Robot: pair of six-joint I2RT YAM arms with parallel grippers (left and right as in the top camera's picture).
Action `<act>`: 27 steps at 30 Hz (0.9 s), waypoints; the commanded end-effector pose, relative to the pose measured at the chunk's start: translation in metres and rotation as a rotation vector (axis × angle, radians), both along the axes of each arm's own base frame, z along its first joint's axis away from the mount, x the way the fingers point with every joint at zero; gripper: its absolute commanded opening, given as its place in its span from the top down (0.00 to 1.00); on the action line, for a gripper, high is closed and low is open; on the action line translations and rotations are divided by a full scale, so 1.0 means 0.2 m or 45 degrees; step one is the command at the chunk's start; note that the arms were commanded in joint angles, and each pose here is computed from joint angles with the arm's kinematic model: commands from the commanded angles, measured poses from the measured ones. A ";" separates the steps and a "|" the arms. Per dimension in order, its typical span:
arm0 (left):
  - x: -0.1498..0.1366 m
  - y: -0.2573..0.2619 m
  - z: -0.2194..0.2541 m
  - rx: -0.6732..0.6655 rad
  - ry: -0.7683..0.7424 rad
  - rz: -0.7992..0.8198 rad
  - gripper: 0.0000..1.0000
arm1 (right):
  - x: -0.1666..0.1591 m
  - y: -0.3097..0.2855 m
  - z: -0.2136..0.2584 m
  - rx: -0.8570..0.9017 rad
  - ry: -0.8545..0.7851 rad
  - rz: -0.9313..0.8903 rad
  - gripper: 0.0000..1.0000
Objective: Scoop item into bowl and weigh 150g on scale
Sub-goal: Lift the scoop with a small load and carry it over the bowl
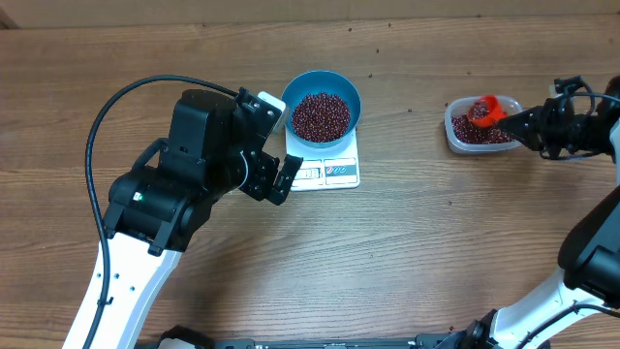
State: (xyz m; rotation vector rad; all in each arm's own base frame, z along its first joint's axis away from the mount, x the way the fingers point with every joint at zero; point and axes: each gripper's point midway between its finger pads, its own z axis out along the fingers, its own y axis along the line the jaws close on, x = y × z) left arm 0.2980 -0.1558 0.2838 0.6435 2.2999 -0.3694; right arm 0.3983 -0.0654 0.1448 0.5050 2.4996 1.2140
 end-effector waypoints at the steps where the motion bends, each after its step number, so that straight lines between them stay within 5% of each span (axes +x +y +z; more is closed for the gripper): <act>1: 0.02 0.01 0.03 -0.005 -0.017 0.017 0.00 | 0.02 0.07 0.10 0.123 -0.174 0.089 0.96; 9: 0.02 0.01 0.03 -0.006 -0.017 0.017 0.01 | 0.02 0.22 0.23 0.267 -0.272 0.166 0.96; 27: 0.02 0.01 0.03 -0.005 -0.017 0.017 0.00 | 0.04 0.82 0.49 0.160 -0.322 0.508 0.96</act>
